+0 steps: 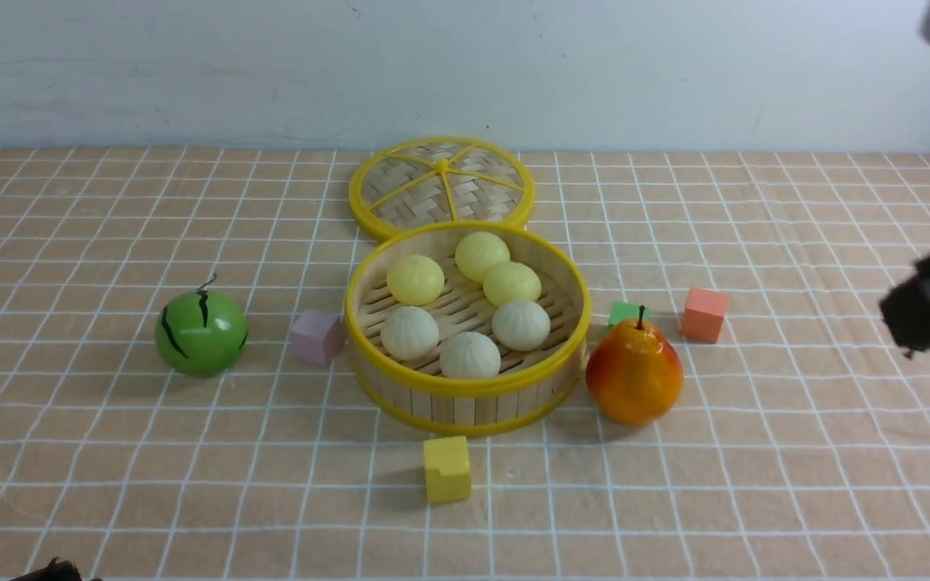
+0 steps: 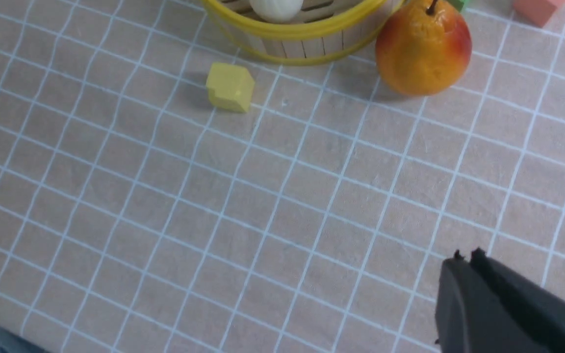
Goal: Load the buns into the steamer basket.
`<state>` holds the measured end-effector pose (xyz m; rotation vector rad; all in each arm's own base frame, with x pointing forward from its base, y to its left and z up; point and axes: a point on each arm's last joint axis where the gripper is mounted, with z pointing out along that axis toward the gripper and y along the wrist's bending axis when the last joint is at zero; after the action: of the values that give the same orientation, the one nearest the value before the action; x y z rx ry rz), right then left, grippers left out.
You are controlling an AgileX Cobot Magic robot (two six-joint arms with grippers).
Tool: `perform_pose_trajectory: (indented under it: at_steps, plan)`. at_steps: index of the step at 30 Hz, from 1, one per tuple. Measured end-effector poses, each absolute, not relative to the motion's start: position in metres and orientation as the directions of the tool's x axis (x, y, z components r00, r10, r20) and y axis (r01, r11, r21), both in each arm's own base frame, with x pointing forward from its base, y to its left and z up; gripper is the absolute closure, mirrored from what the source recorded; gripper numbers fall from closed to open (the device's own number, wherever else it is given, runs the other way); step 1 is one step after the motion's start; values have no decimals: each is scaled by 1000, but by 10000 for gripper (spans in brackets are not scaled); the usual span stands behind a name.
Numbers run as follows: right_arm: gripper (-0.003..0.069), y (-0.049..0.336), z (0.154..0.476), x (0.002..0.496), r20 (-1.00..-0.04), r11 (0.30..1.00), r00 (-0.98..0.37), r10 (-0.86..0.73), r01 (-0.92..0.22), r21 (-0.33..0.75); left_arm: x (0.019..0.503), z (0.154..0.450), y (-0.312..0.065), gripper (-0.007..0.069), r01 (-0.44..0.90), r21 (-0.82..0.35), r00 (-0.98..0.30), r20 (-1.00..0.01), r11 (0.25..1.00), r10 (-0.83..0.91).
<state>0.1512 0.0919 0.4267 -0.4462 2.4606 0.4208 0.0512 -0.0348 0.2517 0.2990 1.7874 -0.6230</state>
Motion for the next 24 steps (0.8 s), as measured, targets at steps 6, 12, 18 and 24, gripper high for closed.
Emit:
perform_pose_trajectory:
  at_steps: [6,12,18,24]
  plan:
    - [655,72,443,112,-688,879,-703,-181,-430,207,51,252,-35,433,501,-259,-306,-946,826,-111]
    - [648,56,452,88,-742,884,-661,-111,-407,230,51,252,-35,426,501,-259,-306,-946,826,-111]
    - [646,39,426,76,-760,925,-649,-30,-307,225,51,252,-35,419,501,-259,-306,-946,826,-111]
    - [645,19,360,74,-874,975,-486,6,-190,113,51,252,-35,414,501,-259,-306,-946,826,-111]
